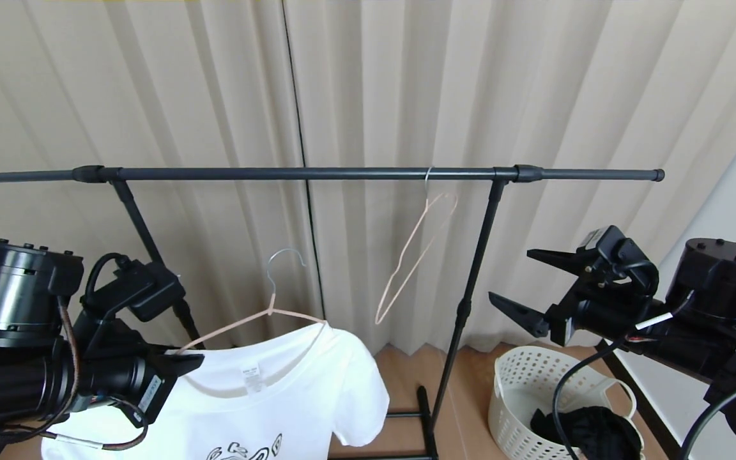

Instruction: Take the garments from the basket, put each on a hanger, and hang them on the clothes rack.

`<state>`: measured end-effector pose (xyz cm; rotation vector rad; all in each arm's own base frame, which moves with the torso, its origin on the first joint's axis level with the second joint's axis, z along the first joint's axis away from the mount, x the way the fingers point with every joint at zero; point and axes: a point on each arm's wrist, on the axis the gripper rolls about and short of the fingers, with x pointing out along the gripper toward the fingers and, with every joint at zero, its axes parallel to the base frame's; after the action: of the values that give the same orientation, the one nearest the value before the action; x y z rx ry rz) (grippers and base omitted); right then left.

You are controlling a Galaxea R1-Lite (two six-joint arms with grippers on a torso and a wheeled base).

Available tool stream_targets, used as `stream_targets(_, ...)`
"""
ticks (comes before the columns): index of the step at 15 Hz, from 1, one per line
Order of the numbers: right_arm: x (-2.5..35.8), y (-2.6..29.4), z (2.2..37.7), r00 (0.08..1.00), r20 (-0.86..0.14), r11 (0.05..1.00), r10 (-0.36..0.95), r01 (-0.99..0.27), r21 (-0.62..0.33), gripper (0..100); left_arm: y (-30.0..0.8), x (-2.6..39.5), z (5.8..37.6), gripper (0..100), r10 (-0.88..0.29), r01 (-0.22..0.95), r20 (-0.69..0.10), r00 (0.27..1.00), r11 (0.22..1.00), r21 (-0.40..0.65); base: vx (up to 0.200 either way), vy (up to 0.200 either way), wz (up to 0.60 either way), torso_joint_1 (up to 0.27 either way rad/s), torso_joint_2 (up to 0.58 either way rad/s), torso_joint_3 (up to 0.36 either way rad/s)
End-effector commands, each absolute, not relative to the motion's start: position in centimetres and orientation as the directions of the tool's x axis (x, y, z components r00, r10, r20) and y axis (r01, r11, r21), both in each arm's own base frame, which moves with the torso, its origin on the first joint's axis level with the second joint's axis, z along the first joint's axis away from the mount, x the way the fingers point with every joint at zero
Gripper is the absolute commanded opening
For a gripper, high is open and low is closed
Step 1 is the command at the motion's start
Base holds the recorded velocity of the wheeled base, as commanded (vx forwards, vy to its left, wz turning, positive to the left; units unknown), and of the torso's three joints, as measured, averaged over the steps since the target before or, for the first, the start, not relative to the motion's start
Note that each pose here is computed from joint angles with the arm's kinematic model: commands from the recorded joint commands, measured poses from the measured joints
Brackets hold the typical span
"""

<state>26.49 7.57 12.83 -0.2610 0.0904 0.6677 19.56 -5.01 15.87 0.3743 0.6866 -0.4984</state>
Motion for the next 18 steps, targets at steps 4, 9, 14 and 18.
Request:
stream_targets(4, 26.5, 7.6, 12.9, 0.783, -0.163, 0.753, 0.601, -0.622, -0.212, 100, -6.3, 23.0, 15.1, 0, -0.269, 0.482, -0.614, 0.742, 0.850, 0.210, 0.000, 0.000, 0.00, 0.000, 0.00, 0.000)
stream_targets(9, 26.5, 7.6, 13.1, 0.784, -0.157, 0.754, 0.601, -0.621, -0.215, 100, -9.2, 28.5, 16.7, 0, -0.205, 0.323, -0.534, 0.820, 0.936, 0.137, 0.000, 0.000, 0.00, 0.000, 0.00, 0.000)
stream_targets(14, 26.6, 7.6, 13.1, 0.785, -0.157, 0.756, 0.599, -0.619, -0.215, 100, -11.2, 32.6, 17.0, 0, -0.226, 0.324, -0.496, 0.838, 0.938, 0.120, 0.000, 0.000, 0.00, 0.000, 0.00, 0.000)
stream_targets(18, 26.6, 7.4, 13.2, 0.789, -0.153, 0.759, 0.595, -0.614, -0.217, 100, -13.4, 35.6, 17.7, 0, -0.228, 0.292, -0.442, 0.867, 0.953, 0.080, 0.000, 0.000, 0.00, 0.000, 0.00, 0.000)
